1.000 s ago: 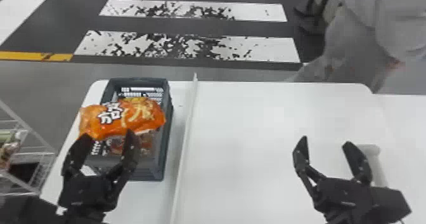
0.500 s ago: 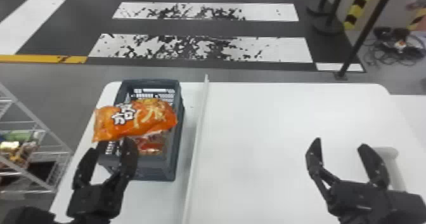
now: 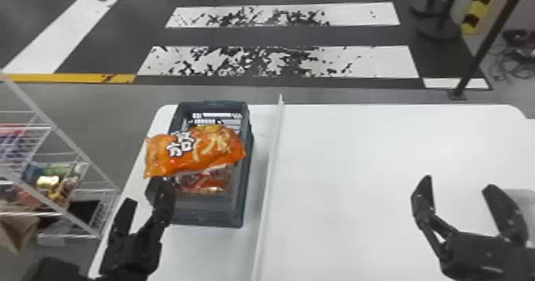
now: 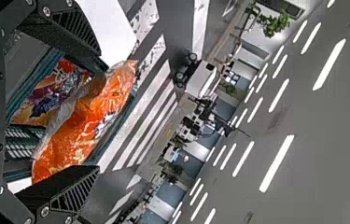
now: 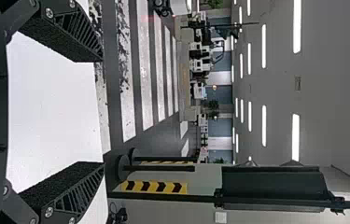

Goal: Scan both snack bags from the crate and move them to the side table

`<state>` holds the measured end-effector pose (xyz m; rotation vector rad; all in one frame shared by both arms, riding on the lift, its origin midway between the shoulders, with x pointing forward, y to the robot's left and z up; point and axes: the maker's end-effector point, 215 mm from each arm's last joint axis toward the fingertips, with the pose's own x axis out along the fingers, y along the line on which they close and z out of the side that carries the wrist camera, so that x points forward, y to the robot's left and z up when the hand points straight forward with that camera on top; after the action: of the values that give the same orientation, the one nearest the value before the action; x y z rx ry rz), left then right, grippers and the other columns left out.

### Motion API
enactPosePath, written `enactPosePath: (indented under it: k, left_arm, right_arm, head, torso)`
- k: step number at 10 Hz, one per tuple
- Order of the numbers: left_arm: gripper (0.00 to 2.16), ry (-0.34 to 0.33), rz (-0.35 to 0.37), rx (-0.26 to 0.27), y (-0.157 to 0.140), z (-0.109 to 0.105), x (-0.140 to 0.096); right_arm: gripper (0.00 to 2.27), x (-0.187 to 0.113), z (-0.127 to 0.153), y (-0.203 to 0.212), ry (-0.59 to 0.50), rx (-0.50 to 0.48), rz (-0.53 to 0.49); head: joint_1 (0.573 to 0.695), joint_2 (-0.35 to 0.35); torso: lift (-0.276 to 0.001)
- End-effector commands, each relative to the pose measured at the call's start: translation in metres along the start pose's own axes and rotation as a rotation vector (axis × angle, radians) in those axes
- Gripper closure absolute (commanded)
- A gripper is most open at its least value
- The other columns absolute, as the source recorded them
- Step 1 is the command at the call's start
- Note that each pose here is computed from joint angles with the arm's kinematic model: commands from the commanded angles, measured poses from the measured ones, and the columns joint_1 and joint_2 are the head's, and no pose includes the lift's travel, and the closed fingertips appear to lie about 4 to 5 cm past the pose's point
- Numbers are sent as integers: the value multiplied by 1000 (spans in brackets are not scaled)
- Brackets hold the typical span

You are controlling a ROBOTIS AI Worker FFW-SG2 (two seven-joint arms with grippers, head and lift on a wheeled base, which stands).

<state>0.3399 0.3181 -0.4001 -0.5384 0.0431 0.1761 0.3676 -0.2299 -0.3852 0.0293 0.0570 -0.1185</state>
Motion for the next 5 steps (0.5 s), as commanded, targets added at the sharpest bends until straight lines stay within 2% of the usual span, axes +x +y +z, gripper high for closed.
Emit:
enactPosePath:
  k: [1,2,5]
  left_arm:
    - [144,52,25,-47,5,-5,5]
    - [144,99,49,-64,6,-16,8]
    - [144,154,55,-90,-4,-14,24]
  right_arm:
    - [140,-1,0,0,0,0,-1]
    - [140,-2,0,1,1,0,-1]
    - [140,-3,1,2,-2,2,-1]
  head:
    - [695,143]
    - [695,147]
    - [695,139]
  torso:
    - [-29]
    - [-29]
    - [-29]
